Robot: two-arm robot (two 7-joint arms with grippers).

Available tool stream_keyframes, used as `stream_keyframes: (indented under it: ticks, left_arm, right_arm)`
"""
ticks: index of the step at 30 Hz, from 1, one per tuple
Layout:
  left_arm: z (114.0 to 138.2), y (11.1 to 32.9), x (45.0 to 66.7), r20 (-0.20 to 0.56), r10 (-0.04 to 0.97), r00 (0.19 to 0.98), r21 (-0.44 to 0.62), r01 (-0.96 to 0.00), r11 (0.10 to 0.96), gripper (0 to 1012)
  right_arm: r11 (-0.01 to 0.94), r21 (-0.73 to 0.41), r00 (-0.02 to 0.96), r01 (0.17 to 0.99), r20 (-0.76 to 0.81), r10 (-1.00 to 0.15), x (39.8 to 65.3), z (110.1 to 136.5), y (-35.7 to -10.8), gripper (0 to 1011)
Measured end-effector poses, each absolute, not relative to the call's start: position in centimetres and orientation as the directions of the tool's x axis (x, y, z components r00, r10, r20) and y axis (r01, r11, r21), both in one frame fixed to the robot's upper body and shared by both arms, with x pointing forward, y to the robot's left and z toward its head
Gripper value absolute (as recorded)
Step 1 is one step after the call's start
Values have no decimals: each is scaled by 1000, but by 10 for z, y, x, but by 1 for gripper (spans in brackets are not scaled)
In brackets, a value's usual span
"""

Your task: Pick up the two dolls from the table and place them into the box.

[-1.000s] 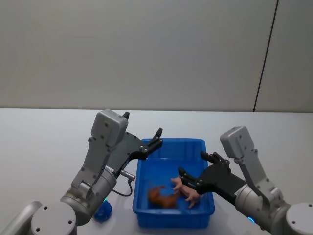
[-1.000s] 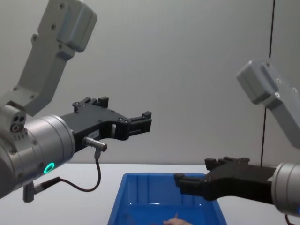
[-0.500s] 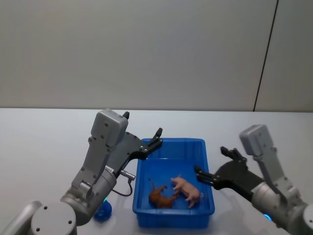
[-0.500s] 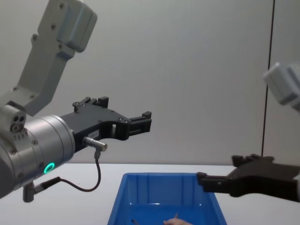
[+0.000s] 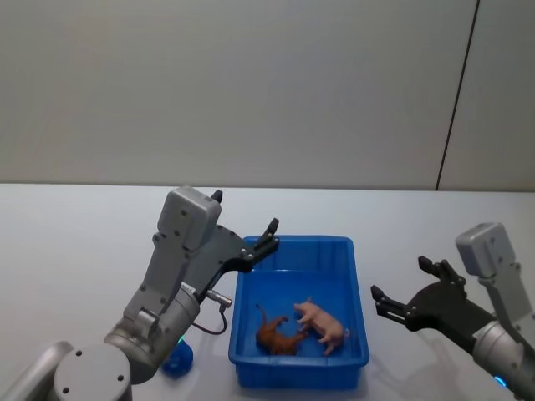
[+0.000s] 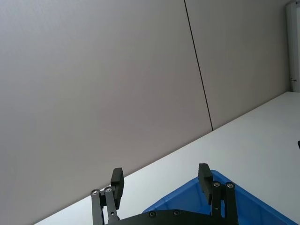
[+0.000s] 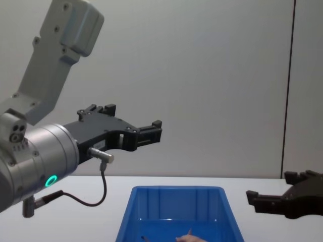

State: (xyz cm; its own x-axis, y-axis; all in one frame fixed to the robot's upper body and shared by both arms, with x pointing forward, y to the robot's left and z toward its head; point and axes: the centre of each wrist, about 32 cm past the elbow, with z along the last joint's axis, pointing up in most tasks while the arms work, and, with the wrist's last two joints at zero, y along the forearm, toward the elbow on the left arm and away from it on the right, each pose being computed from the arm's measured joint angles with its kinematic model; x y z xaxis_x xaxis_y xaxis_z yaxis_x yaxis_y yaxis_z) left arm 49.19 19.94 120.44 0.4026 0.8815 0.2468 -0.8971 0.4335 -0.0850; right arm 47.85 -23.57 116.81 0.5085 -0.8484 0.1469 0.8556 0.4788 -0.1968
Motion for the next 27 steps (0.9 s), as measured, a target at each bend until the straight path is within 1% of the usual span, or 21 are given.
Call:
stream_keyframes:
  ticks: [6, 14, 20, 27]
  left_arm:
    - [1207, 206, 489, 275, 877, 393, -72, -901, 427, 1001]
    - [1209, 223, 476, 315, 875, 369, -25, -918, 396, 1001]
    - [1206, 233, 466, 316, 880, 354, 13, -929, 369, 1001]
    - [1195, 246, 454, 290, 893, 345, 66, -938, 340, 1001]
  right_arm:
    - [469, -199, 500, 861, 152, -853, 476, 1167, -242, 1001]
    - [462, -199, 493, 864, 157, -856, 473, 1167, -248, 1001]
    - [459, -200, 491, 866, 158, -857, 473, 1166, -250, 1001]
    - [456, -200, 489, 867, 159, -858, 472, 1166, -251, 1001]
